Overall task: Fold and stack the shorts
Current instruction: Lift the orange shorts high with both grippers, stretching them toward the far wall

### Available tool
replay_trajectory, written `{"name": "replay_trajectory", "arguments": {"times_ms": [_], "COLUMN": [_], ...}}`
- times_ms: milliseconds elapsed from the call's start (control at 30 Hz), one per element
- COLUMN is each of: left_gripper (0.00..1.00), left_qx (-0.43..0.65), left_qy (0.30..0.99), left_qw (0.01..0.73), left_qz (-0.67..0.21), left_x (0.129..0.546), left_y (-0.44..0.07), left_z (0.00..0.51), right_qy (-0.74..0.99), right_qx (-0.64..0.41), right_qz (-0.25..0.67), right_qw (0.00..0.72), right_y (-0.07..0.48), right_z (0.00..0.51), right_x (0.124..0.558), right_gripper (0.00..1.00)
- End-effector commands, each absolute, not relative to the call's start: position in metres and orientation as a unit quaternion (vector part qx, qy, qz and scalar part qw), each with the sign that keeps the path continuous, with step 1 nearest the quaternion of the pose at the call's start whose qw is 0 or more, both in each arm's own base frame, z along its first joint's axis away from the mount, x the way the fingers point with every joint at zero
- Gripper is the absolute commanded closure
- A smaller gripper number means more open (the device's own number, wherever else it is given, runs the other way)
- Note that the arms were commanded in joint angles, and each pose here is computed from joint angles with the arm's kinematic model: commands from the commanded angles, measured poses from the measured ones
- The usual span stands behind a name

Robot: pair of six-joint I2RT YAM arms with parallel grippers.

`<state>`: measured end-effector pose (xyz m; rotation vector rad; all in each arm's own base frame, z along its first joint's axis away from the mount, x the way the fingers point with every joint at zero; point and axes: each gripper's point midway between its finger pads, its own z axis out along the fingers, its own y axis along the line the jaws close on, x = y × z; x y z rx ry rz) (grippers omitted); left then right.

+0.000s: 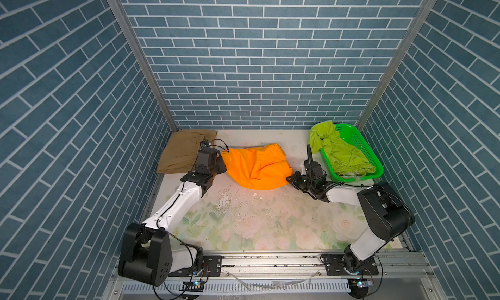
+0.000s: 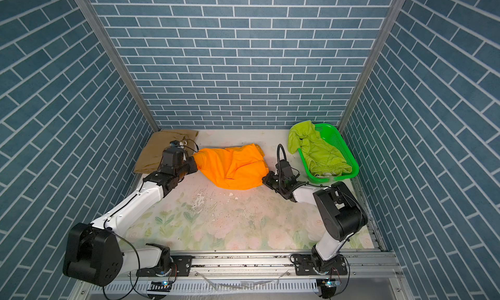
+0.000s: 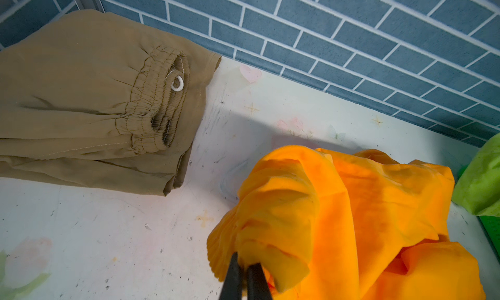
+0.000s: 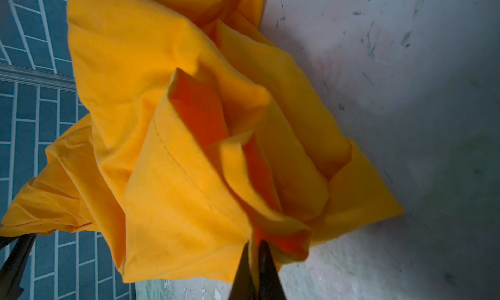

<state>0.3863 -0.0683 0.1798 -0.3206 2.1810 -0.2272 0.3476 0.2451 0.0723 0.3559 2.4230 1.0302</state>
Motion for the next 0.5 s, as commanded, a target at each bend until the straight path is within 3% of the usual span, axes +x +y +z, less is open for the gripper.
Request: {"name": "replay_trajectory", "arguments": {"times_ms": [0,300,467], "left_gripper": [1.00,1.00,1.00], "left_qx": [-0.130,-0.157,-0.149], "left_qy": [0.875,0.844,0.824], "left_qw": [0.456,0.499,0.532], "left_qz": [-0.095,-0.123,-0.129], "left_x": [0.391,0.432,0.449], "left_y": [-0.068,-0.042,-0.041], "left_z": [0.197,0.303,0.368], "right_qy": [0.878,0.840,0.813], "right_qx": [0.094,0.089,0.107], "right_qz": [0.363,0.304,0.300], "right_qw": [0.298,0.441,0.487], "right_y": [0.235,0.137,0.097], "right_z": [0.134,0.310,0.380], "right_x": [0.363,0.425,0.456], "right_gripper": [1.00,1.00,1.00]}}
